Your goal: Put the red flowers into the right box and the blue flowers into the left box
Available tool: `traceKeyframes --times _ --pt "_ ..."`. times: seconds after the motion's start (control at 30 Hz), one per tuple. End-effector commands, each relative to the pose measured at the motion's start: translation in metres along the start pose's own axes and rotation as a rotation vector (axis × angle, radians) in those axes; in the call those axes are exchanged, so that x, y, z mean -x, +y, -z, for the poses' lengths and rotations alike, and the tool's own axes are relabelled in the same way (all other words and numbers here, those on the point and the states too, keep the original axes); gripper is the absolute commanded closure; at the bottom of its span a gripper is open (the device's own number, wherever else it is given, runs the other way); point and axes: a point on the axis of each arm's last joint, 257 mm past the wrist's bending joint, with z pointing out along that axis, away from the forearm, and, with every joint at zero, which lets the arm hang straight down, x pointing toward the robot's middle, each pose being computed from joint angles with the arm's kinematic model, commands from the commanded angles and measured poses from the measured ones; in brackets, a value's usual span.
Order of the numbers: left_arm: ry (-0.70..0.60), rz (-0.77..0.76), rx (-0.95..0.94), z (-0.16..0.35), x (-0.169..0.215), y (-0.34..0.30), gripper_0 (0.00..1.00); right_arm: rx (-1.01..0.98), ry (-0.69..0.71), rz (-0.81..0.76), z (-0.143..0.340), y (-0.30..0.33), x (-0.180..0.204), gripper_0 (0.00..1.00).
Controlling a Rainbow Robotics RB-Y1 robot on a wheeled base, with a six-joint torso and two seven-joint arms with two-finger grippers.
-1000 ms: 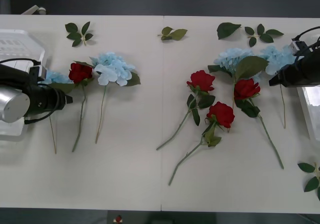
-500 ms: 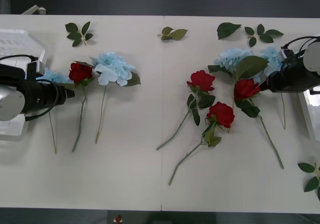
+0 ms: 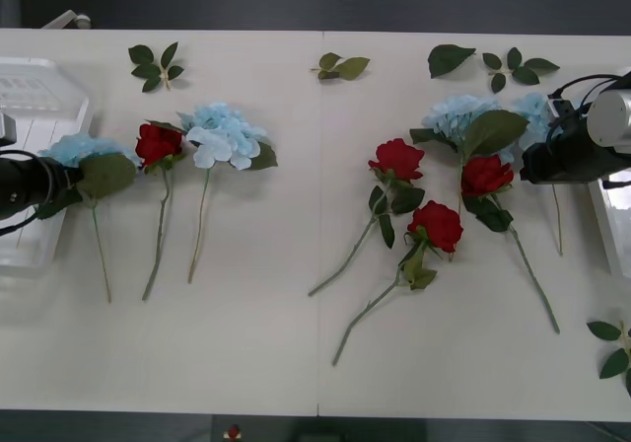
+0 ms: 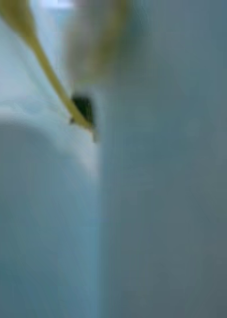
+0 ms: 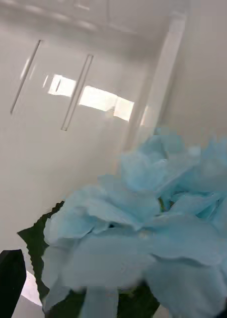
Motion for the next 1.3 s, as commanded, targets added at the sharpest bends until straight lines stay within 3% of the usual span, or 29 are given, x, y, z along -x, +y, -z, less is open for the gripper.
traceKeyframes --times 0.03,0.23,0.57,0.87,0.9,0.93,0.97,1.0,1.3 --pt "-0.005 -0.036 -0.010 -0.003 -0.001 -0.006 0.00 0.008 -0.040 0.054 0.008 0.018 0.028 0.83" --pt "0.017 -0.068 -0.056 0.002 -0.007 -0.036 0.00 0.002 -0.047 0.051 0.007 0.019 0.032 1.00" --pt "0.051 -0.085 -0.067 0.006 -0.019 -0.058 0.00 0.066 -0.070 0.036 0.046 0.014 0.066 1.00" --pt "0.033 -0.074 -0.050 -0.015 -0.033 -0.059 0.00 0.391 -0.153 0.155 0.123 0.042 0.090 1.00" --pt "0.033 -0.074 -0.051 -0.015 -0.034 -0.060 0.24 0.436 -0.178 0.186 0.132 0.049 0.093 1.00" --pt "0.034 -0.073 -0.053 -0.015 -0.034 -0.061 0.66 0.479 -0.207 0.225 0.142 0.058 0.097 1.00" --pt "0.034 -0.072 -0.054 -0.016 -0.034 -0.061 0.90 0.508 -0.234 0.259 0.151 0.066 0.101 1.00" --pt "0.034 -0.072 -0.057 -0.016 -0.034 -0.063 1.00 0.546 -0.264 0.304 0.163 0.077 0.105 1.00" --pt "0.032 -0.077 -0.062 -0.015 -0.033 -0.065 1.00 0.805 -0.469 0.526 0.239 0.177 0.116 1.00"
